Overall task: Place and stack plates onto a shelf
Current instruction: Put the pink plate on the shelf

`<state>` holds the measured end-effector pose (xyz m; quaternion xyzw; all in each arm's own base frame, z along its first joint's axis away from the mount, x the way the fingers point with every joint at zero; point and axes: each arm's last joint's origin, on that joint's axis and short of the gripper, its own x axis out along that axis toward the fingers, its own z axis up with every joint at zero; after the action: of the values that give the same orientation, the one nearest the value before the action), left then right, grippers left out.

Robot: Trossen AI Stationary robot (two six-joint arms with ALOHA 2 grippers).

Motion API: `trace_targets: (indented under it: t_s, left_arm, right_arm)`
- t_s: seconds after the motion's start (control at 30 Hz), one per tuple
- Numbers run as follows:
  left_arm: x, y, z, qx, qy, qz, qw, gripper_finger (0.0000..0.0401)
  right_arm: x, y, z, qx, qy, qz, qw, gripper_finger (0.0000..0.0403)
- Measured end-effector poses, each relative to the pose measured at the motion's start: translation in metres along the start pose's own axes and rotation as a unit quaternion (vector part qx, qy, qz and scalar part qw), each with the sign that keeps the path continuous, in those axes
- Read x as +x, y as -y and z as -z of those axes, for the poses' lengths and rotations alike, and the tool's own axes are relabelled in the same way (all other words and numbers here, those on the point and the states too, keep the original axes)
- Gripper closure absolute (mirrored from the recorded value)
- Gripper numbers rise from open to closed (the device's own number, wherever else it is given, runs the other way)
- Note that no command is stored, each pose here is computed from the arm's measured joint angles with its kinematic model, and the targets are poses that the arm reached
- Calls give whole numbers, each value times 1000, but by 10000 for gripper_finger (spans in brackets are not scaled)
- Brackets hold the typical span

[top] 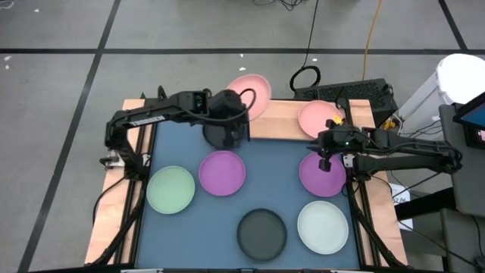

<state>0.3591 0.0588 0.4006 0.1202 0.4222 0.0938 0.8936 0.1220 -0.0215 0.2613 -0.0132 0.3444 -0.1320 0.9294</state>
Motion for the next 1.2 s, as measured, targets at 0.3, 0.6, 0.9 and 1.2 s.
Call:
trace_targets:
  t_s: [0.3, 0.6, 0.9, 1.2]
  left_arm:
    - [29, 6, -29, 97, 25, 24, 995, 394]
    - [69, 13, -41, 178, 48, 15, 983, 394]
    - [97, 9, -44, 166, 74, 21, 983, 394]
    - [122, 11, -41, 140, 69, 40, 987, 394]
  right_arm:
    - [-16, 2, 3, 3, 42, 1, 999, 332]
    - [-23, 1, 4, 16, 62, -19, 998, 332]
    - [-23, -3, 5, 20, 60, -34, 997, 332]
    - [-23, -3, 5, 23, 60, -22, 998, 332]
